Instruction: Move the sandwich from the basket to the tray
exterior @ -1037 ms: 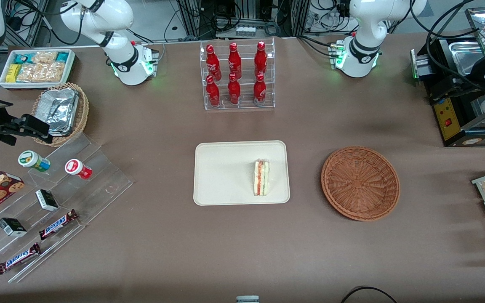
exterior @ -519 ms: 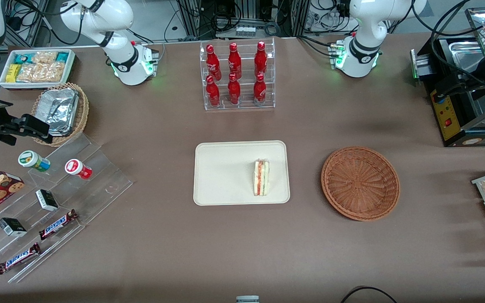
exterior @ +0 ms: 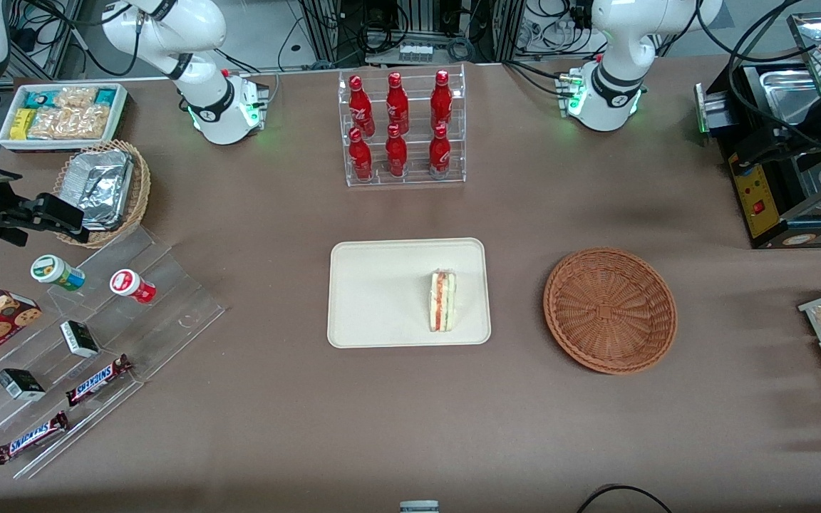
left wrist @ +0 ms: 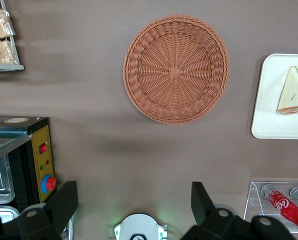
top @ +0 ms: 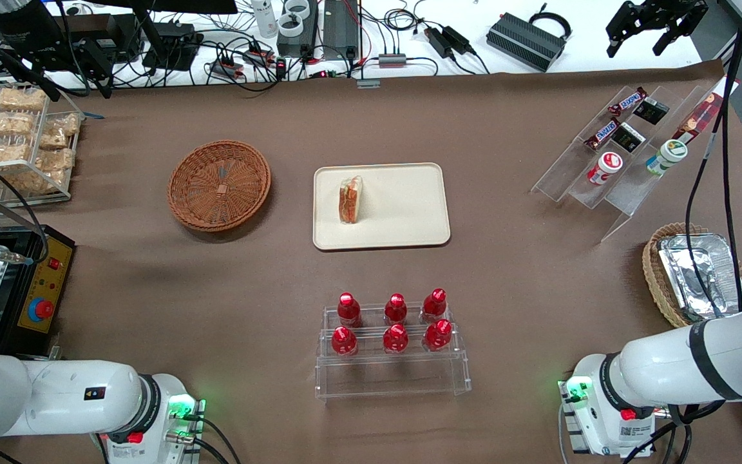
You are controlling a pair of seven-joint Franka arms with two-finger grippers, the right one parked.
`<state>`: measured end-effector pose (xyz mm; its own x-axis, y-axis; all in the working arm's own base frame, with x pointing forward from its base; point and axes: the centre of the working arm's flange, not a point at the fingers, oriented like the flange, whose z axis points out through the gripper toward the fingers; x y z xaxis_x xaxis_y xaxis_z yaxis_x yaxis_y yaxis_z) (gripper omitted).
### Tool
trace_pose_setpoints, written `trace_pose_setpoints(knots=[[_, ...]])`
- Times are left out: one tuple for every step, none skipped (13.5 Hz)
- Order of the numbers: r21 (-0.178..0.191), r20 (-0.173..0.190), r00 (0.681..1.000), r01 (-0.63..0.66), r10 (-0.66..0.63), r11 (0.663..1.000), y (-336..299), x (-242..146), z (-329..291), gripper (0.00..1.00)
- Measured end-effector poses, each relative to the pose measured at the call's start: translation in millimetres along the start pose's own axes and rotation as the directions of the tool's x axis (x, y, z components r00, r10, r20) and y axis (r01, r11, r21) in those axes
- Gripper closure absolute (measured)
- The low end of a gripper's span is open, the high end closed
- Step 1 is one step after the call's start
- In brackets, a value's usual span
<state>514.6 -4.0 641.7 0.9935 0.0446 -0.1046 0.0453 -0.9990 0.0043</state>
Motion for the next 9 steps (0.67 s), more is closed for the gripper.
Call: trace_pose_setpoints(knots=[[0.000, -0.005, 1.000, 0.000, 0.000, 1.000, 0, 5, 0, 0.00], [0.000, -0.009, 1.000, 0.000, 0.000, 1.000, 1, 9, -1, 0.00], [0.000, -0.011, 1.000, 0.000, 0.000, 1.000, 1, 13, -2, 0.00], [0.000, -0.012, 1.000, 0.000, 0.000, 1.000, 1, 16, -2, 0.00], [0.000, -0.012, 1.000, -0.001, 0.001, 1.000, 1, 17, -2, 0.00], [0.000, -0.014, 1.000, -0.002, 0.002, 1.000, 2, 16, -4, 0.00], [0.000, -0.009, 1.000, -0.003, 0.003, 1.000, 2, 13, -7, 0.00], [0.001, 0.005, 1.000, -0.005, 0.005, 1.000, 3, 8, -8, 0.00], [0.002, 0.017, 1.000, -0.007, 0.007, 1.000, 4, 4, -9, 0.00]])
